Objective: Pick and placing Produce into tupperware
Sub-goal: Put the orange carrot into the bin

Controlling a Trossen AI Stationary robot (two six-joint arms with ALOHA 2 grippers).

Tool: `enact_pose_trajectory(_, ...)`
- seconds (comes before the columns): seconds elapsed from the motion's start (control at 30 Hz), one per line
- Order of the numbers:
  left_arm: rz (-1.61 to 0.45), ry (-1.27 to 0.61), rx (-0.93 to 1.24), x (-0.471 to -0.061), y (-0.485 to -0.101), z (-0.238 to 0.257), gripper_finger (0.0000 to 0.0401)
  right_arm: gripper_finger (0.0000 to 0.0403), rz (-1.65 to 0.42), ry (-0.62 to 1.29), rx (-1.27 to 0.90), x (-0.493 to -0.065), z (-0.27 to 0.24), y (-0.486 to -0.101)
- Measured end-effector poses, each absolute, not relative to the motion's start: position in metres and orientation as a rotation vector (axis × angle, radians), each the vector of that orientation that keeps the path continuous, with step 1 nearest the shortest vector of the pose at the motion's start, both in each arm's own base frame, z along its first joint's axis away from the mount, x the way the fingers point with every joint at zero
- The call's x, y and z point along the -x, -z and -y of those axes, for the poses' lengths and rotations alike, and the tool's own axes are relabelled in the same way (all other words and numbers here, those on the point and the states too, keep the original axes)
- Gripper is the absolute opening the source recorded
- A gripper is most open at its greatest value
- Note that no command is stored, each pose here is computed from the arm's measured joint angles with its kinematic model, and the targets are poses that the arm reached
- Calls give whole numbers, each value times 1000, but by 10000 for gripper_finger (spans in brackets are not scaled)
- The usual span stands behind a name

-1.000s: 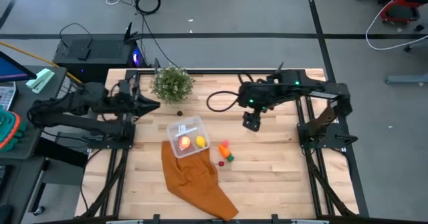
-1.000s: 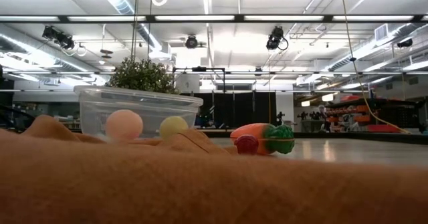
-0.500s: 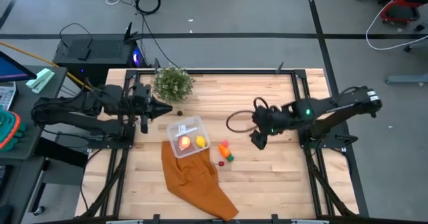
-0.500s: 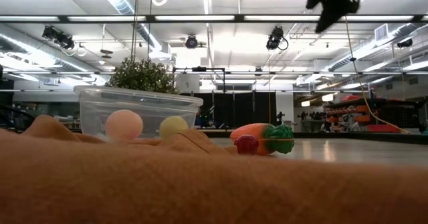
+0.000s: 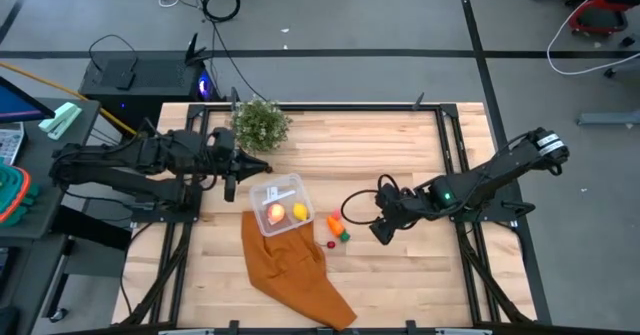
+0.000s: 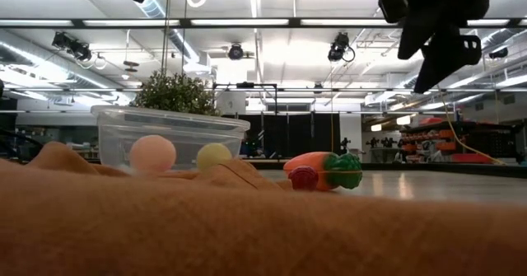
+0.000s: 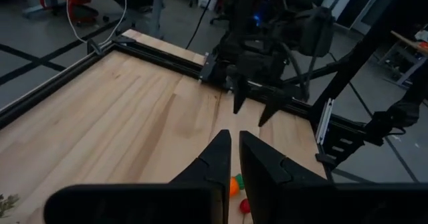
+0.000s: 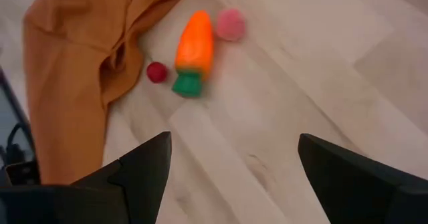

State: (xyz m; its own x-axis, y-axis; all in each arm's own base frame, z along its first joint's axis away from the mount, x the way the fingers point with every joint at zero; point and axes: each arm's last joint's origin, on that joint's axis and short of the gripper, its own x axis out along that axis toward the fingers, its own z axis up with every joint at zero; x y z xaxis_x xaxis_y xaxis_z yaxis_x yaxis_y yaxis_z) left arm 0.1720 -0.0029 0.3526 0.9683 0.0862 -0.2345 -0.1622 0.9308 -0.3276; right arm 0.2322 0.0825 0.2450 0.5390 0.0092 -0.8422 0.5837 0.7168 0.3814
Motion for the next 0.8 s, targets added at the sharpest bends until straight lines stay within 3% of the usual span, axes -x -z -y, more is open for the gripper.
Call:
enact_pose_trajectory(0.6, -319, -66, 314, -170, -344, 14, 32, 290, -928, 431, -705, -231, -83, -245)
enact_pose_trajectory(0.8, -408, -32, 285, -200, -327, 18, 43, 290, -917, 439, -745, -227, -81, -249)
